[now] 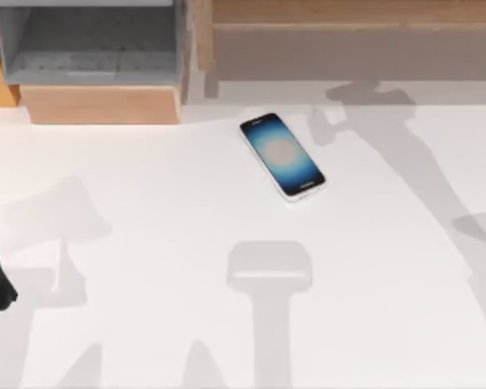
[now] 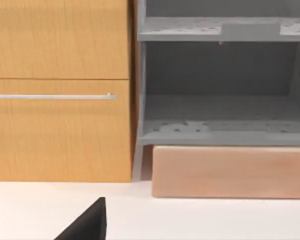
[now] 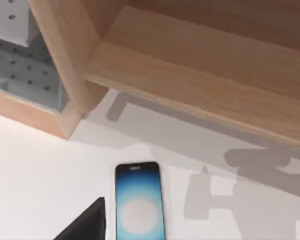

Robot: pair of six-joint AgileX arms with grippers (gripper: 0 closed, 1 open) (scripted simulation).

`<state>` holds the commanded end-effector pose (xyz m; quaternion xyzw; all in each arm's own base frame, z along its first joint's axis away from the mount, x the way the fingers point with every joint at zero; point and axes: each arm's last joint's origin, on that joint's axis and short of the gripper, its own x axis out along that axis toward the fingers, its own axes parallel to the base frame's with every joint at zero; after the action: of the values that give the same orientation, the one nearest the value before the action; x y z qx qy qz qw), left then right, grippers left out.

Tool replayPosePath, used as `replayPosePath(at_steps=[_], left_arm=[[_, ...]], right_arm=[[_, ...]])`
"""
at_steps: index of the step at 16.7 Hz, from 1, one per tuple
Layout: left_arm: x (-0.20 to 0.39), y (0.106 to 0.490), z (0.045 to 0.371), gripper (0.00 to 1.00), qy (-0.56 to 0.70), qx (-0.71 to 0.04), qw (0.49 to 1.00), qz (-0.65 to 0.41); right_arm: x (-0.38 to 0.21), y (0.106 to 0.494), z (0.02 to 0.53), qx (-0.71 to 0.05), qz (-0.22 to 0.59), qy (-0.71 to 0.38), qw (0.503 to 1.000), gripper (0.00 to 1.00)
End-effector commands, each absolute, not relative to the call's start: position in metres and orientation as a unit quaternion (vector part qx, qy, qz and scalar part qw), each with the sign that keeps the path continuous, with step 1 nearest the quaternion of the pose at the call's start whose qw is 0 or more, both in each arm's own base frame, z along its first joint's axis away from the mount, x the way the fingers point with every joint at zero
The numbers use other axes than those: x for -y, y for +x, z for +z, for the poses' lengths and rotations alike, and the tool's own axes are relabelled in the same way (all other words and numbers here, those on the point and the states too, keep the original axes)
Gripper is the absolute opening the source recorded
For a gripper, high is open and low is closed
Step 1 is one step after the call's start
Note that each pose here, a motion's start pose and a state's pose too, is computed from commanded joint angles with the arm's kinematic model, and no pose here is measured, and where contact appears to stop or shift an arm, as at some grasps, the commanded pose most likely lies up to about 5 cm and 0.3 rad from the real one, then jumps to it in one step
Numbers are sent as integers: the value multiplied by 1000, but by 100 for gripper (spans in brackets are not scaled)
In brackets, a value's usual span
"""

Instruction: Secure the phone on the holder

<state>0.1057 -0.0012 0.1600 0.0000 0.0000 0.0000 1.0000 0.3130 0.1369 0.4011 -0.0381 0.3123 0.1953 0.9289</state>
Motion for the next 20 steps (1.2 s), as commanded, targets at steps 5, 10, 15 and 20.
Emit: replayPosePath(at_steps=[5,10,15,20], left_arm=[[1,106,160,100,0,0,1000,0],[1,106,160,100,0,0,1000,0],[1,106,160,100,0,0,1000,0],[1,106,160,100,0,0,1000,0]], right_arm=[[-212,412,307,-476,199,-87,852,100],[-254,451,207,-581,186,-128,782,100],[-264,456,169,-616,177,-144,754,100],[-261,458,166,-618,175,-143,753,100]])
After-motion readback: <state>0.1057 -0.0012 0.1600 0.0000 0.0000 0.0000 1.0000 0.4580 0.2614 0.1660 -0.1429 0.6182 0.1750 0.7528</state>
